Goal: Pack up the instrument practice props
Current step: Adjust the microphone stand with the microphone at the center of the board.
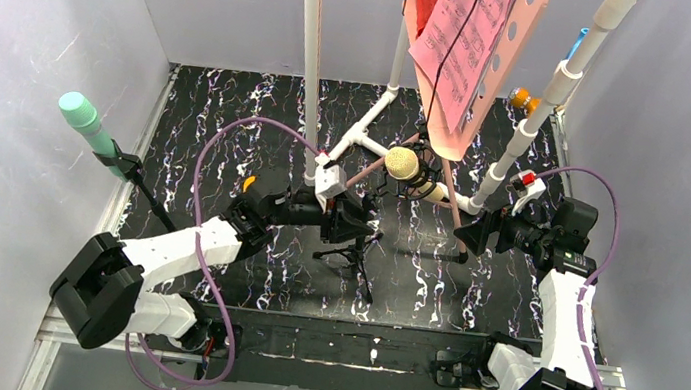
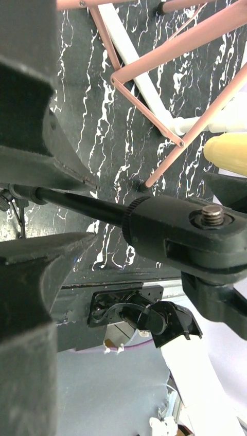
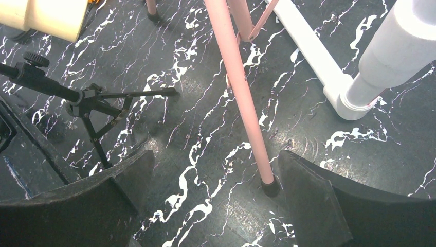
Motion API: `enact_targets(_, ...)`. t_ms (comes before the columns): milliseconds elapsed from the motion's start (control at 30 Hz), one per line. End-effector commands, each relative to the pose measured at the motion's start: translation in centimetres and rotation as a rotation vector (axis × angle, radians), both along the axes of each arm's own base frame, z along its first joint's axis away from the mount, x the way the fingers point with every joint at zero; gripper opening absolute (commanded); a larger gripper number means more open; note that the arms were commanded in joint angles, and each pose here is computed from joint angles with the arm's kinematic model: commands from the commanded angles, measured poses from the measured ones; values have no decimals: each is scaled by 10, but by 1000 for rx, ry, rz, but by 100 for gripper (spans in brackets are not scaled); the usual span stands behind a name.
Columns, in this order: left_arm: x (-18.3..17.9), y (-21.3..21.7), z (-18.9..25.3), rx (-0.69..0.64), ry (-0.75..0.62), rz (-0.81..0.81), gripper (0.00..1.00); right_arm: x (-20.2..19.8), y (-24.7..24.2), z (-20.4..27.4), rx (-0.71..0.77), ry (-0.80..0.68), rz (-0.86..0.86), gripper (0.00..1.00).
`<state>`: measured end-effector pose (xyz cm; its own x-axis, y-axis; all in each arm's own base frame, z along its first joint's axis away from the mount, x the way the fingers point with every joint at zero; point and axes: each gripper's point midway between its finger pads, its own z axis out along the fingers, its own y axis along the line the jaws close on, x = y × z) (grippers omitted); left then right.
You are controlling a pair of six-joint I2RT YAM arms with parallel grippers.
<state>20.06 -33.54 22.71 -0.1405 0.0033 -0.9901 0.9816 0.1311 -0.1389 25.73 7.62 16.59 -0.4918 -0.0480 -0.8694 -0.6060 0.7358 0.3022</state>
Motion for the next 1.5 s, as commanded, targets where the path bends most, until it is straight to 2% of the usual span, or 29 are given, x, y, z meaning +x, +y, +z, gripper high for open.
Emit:
enact_targets(0,1,-4,25,-50,-45,-31,28,3,0,5,-7,-48,14,100)
enact_targets(100,3,-4,25,-51,-46,-24,15,3,0,5,-6,-47,14,100)
enact_targets(167,4,-4,26,-54,-44,-14,2,3,0,5,-5,-47,16,100)
enact_targets(200,5,-4,26,-54,-43,-3,0,3,0,6,-5,-48,16,100)
enact_targets(333,12,0,27,-60,-53,61,0,2,0,6,-5,-50,17,100)
enact_targets(500,5,-2,40,-66,-233,180,0,2,0,6,-5,-49,17,100)
enact_targets(667,5,-5,50,-72,-286,304,0,2,1,6,-4,-49,19,100)
enact_targets(900,42,7,57,-91,-216,654,0,2,1,7,-3,-54,22,100)
enact_targets(1000,53,7,60,-105,-180,746,0,2,1,7,-4,-53,21,100)
enact_targets(1133,72,14,61,-139,-76,951,0,2,1,8,-4,-54,21,100)
enact_targets(1267,76,9,60,-143,-45,1045,0,2,1,7,-4,-54,21,100)
enact_targets(1467,71,0,56,-130,-42,1085,0,2,1,8,-3,-54,23,100)
